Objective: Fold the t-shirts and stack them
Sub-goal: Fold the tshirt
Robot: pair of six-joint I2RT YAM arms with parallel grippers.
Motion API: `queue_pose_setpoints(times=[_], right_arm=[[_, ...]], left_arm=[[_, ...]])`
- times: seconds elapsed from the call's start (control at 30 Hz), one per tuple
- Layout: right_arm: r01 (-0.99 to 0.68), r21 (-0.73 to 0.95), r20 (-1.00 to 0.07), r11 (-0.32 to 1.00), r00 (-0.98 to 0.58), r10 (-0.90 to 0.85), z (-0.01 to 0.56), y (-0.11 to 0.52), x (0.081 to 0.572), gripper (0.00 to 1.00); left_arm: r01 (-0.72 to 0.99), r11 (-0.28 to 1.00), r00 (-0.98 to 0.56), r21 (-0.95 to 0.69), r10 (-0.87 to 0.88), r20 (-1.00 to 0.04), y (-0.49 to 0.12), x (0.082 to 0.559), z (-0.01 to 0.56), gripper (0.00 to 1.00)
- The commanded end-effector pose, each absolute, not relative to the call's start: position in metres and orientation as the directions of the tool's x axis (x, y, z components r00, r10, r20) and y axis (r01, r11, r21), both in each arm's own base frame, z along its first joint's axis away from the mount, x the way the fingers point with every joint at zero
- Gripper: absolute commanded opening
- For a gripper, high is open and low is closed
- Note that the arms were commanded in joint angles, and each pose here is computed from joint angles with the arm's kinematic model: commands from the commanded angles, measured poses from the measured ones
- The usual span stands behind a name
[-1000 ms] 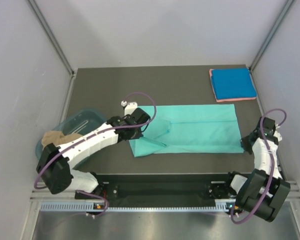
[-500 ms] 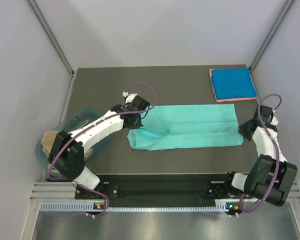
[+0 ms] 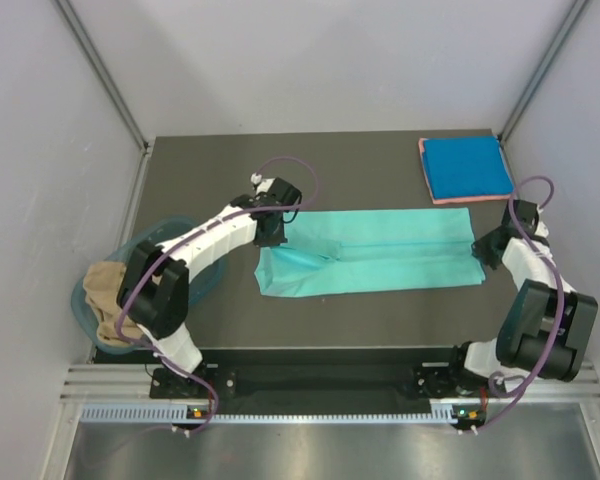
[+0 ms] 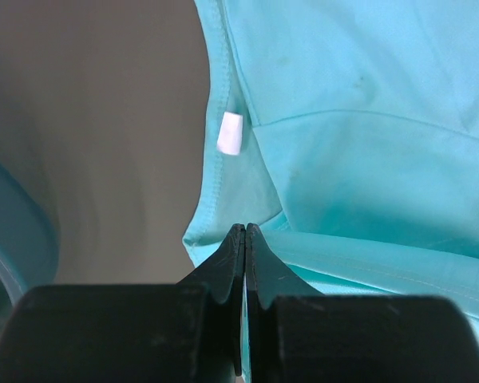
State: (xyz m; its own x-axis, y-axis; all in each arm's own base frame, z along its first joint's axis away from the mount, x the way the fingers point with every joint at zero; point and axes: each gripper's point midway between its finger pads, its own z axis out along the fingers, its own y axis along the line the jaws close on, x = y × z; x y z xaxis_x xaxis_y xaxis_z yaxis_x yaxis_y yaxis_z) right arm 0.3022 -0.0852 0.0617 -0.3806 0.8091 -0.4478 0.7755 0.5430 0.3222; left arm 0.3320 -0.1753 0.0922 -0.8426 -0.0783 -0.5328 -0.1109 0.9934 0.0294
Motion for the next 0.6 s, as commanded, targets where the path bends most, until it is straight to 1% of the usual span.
queue_pose_setpoints(times=[0.0,0.37,0.57], right_arm=[[0.759,0.355,-0.491,0.546,-0.346,0.800,0.075,-0.091,0.329,0.00],[0.761,0.362,-0.489,0.539,-0.337,0.804,0.074,-0.092,0.345,0.00],[0.762,0.360,-0.492,0.538,-0.335,0.803,0.075,-0.094,0.350,0.00]], left_arm=[[-0.103,0.994,-0.817,0.019,-0.074,-0.571,-0.178,0.350,0.108,0.00],[-0.090,0.995,-0.829,0.043,-0.051,-0.557,-0.182,0.371,0.101,0.00],[-0.096,0.994,-0.821,0.057,-0.047,-0.570,-0.181,0.385,0.108,0.00]])
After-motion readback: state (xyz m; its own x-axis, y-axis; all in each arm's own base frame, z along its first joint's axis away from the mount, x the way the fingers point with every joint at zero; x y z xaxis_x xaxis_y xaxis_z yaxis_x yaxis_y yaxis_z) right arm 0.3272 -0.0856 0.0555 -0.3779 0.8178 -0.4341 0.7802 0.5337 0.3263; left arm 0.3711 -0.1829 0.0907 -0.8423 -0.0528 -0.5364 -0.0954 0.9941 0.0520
